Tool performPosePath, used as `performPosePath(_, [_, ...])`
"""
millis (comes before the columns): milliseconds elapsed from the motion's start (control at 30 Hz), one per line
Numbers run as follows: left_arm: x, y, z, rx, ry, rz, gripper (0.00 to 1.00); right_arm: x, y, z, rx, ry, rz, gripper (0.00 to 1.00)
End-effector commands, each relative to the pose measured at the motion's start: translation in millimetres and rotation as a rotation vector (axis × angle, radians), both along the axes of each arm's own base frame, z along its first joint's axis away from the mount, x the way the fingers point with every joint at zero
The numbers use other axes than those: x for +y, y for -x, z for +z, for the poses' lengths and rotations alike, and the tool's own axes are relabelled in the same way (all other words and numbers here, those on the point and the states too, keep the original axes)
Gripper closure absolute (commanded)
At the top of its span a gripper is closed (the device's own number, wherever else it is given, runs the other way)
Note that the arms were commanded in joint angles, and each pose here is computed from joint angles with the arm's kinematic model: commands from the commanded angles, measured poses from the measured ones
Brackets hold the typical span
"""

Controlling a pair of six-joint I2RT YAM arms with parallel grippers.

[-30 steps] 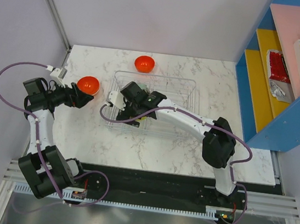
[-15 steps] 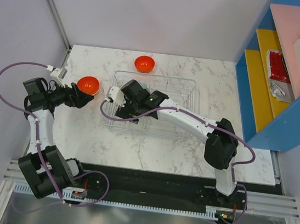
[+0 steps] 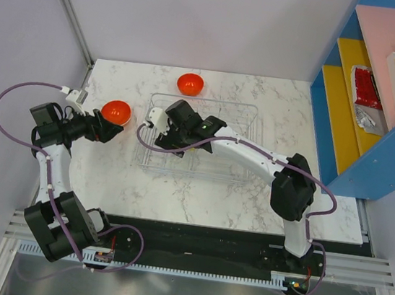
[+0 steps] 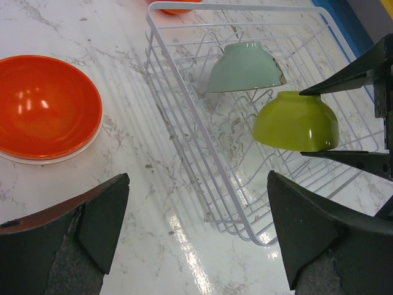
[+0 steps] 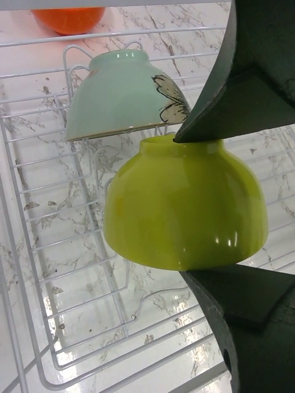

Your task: Load the bowls into the dish rack

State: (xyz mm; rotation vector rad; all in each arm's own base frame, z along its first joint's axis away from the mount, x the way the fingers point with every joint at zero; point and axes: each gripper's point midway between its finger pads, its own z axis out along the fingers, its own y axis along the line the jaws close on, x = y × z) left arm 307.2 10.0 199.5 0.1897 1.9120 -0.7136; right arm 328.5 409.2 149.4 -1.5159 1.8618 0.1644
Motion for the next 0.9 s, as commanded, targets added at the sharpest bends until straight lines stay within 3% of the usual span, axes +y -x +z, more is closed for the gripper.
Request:
performPosePath(0, [-1.0,1.0,9.5,-0.057,-0.019,-0.023,0.00,-10.0,-1.1,-32.4,0.087,0.022,-0.040,0.35])
performPosePath(867, [-1.1,2.7,11.0,-0.065,-0.023,-0.025,0.00,-21.3,9.4,-99.1,0.229,0.096,-0.045,0.65])
